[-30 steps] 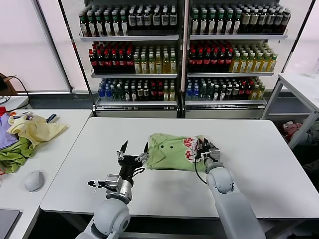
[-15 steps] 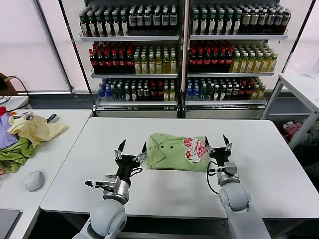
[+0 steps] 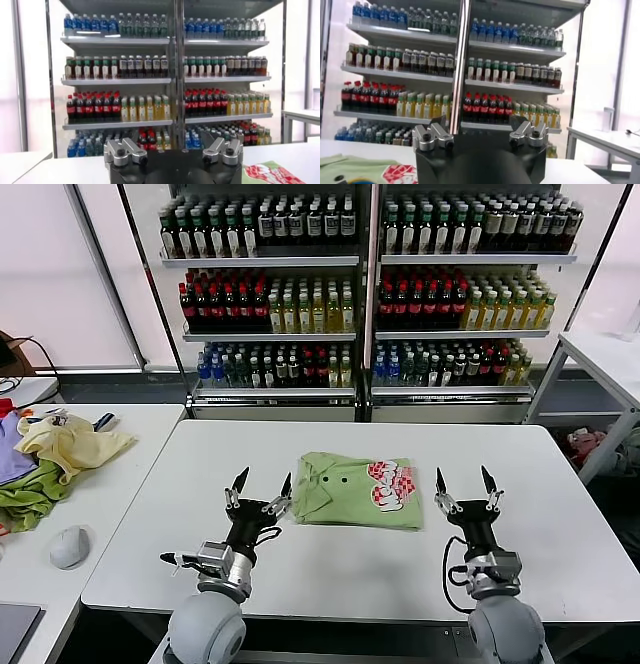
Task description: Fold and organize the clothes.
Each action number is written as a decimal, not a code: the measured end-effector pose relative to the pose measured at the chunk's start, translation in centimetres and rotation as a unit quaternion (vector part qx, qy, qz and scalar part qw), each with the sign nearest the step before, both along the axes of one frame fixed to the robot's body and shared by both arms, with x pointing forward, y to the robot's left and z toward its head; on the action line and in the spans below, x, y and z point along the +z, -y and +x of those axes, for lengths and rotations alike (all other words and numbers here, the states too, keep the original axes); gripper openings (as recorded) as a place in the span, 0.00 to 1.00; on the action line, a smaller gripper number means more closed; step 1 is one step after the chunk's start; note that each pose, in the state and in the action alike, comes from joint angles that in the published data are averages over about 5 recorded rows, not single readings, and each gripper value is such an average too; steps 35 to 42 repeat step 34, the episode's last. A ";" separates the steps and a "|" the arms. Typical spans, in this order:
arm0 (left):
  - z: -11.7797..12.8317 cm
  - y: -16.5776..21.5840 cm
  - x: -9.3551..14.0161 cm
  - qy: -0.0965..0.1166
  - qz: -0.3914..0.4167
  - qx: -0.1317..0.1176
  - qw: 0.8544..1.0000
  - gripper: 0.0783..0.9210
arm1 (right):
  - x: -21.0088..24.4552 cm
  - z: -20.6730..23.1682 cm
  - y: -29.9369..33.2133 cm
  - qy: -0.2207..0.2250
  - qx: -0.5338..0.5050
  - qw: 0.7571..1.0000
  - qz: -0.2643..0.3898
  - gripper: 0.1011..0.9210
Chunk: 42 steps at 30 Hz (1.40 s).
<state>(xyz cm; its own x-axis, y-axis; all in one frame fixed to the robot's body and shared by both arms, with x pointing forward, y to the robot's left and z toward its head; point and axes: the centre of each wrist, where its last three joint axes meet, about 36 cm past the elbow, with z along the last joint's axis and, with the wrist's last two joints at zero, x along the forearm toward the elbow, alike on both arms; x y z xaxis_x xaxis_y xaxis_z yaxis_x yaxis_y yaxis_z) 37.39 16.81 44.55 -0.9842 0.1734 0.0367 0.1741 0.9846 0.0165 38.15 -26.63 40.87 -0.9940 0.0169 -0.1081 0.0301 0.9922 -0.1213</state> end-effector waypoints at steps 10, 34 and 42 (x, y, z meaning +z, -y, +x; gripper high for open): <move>-1.2 -1.1 0.6 -0.009 0.004 -0.006 1.000 0.88 | 0.1 -4.0 -0.4 0.001 0.003 1.000 0.006 0.88; -2.3 -3.1 0.2 -0.029 0.013 -0.013 0.999 0.88 | -0.3 -6.9 -1.2 -0.004 -0.019 1.000 -0.007 0.88; -2.3 -3.1 0.2 -0.029 0.013 -0.013 0.999 0.88 | -0.3 -6.9 -1.2 -0.004 -0.019 1.000 -0.007 0.88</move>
